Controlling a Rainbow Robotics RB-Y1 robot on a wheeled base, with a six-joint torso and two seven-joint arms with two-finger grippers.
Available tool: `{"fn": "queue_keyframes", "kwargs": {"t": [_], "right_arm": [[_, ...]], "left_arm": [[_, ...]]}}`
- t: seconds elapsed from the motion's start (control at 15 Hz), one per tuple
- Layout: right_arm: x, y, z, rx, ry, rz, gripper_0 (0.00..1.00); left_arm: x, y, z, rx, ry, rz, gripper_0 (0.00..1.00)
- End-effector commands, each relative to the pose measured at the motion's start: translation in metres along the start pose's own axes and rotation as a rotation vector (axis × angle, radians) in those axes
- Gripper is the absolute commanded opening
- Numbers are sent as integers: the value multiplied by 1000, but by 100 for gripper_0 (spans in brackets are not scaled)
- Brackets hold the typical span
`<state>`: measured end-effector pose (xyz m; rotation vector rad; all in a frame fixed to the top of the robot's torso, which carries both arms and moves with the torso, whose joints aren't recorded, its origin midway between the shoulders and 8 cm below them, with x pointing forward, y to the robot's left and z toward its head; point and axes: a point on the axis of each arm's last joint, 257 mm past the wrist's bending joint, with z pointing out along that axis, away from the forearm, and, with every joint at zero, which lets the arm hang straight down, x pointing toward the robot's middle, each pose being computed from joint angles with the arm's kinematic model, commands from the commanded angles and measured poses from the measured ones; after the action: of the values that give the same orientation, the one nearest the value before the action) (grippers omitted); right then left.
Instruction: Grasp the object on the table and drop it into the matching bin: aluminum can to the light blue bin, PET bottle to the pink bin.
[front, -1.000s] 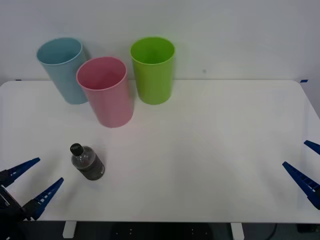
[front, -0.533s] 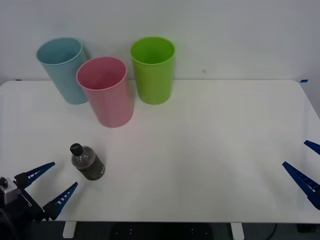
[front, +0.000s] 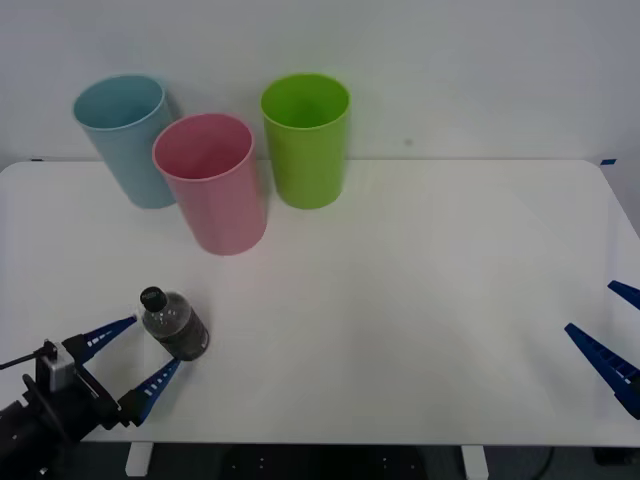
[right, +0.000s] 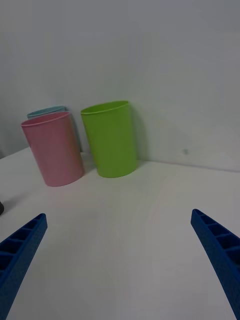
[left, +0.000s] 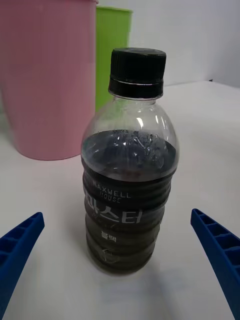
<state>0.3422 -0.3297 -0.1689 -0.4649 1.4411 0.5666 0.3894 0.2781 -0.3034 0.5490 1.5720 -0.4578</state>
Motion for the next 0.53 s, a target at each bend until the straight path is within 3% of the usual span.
{"fn": "queue_keyframes", "kwargs": {"t": [0.07, 0.53], "right_arm": [[0, 0, 0, 0, 0, 0, 100], [0, 0, 0, 0, 0, 0, 100]], "left_arm": [[1, 1, 15, 15, -6, 2, 100], [2, -4, 45, 19, -17, 0, 100]]}}
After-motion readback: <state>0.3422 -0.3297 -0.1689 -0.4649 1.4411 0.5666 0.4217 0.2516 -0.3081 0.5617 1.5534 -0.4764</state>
